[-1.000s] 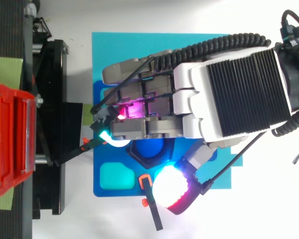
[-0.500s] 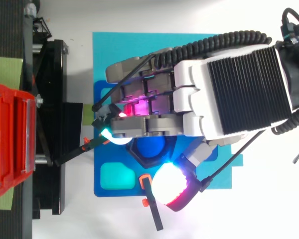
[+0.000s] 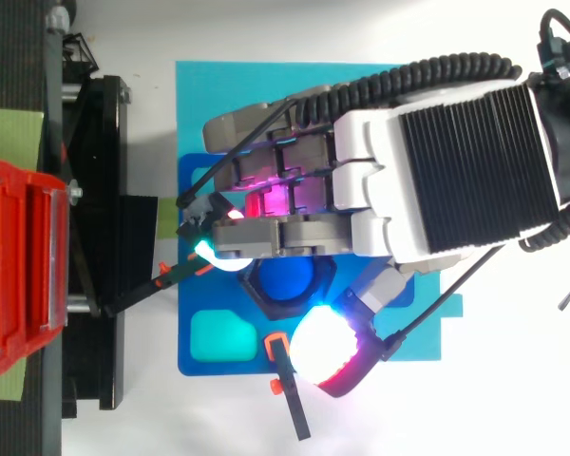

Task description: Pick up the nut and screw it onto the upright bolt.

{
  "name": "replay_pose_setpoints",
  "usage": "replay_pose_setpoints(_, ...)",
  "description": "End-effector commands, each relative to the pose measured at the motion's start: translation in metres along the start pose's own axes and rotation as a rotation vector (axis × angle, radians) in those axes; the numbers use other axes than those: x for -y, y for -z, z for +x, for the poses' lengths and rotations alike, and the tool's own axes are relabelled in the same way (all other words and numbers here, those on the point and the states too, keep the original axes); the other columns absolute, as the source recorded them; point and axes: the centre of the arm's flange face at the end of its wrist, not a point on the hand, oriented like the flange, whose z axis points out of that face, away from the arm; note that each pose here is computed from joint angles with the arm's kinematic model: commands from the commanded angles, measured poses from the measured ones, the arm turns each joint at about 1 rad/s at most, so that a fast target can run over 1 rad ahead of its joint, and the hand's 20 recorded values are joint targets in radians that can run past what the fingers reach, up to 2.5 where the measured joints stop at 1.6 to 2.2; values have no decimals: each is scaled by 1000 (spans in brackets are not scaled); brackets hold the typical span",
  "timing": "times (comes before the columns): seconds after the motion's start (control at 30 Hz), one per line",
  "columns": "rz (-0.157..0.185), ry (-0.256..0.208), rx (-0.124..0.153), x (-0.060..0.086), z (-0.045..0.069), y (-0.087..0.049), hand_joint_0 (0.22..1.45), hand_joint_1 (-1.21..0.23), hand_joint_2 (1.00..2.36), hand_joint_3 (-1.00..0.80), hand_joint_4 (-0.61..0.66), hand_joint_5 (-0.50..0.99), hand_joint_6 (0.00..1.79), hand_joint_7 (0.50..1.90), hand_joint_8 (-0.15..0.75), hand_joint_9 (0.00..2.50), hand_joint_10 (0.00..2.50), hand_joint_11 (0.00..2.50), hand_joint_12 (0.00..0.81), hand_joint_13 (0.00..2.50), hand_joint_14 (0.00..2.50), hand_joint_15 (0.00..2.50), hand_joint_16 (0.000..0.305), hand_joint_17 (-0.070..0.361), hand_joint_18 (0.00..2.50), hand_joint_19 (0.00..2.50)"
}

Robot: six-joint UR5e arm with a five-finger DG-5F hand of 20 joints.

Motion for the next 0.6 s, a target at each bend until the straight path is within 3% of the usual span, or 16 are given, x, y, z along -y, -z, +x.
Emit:
replay_pose_setpoints(0.0, -4, 5, -1, 3, 0, 2, 532, -270, 1000, -500, 217, 9, 505, 1193, 230, 1182, 0, 0, 144, 917, 0, 0, 9, 20, 621, 0)
replay_pose_setpoints(0.1, -16, 7, -1, 6, -1, 5, 529, -268, 1000, -500, 242, -19, 505, 1039, 231, 1137, 0, 0, 148, 904, 0, 0, 10, 21, 602, 0)
replay_pose_setpoints(0.3, -16, 9, -5, 16, -1, 11, 526, -264, 1000, -500, 246, -32, 504, 957, 231, 1101, 0, 0, 152, 888, 0, 0, 10, 23, 584, 0)
replay_pose_setpoints(0.57, -13, 7, -22, 30, -1, 22, 531, -274, 1000, -500, 182, 28, 505, 1268, 237, 1164, 0, 0, 143, 931, 0, 0, 9, 21, 614, 0)
